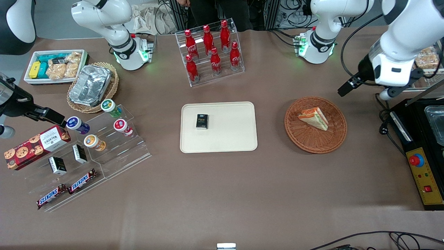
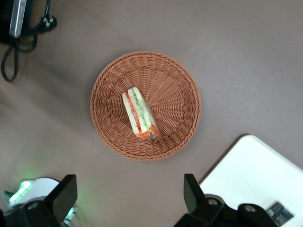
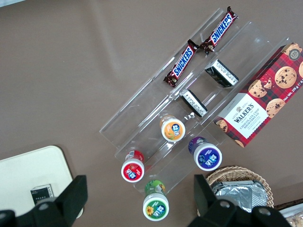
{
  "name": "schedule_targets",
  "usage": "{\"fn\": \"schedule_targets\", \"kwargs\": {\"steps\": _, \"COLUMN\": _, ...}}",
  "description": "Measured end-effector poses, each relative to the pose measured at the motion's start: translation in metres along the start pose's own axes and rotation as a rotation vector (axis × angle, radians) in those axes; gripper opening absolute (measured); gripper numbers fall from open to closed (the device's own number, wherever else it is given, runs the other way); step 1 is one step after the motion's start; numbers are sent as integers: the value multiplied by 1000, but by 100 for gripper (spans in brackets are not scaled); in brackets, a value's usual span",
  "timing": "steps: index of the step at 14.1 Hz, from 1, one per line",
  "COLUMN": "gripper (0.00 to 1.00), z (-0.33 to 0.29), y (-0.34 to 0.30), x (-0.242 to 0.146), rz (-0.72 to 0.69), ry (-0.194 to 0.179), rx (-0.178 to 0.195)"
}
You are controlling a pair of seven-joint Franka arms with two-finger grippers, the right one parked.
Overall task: Place sandwich from basket to tray
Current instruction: 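Lower the open left gripper onto the wrapped sandwich in the basket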
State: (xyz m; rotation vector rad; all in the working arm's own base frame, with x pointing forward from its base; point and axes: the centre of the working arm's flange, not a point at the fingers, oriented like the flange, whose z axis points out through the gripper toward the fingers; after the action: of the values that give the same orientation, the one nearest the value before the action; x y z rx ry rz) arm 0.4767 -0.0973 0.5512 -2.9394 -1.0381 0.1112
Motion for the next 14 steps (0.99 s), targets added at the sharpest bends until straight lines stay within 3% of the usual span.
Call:
{"fn": "schedule_targets", "kwargs": {"steps": 5, "gripper": 100, "z": 67, "y": -4, "x": 1, "rz": -172, "ry": -15, "rx": 23}}
{"fn": "schedule_targets", "kwargs": {"steps": 14, "gripper": 100, "z": 202, "y": -13, "x": -6, "rz": -405, "ry": 1, "rx": 2}}
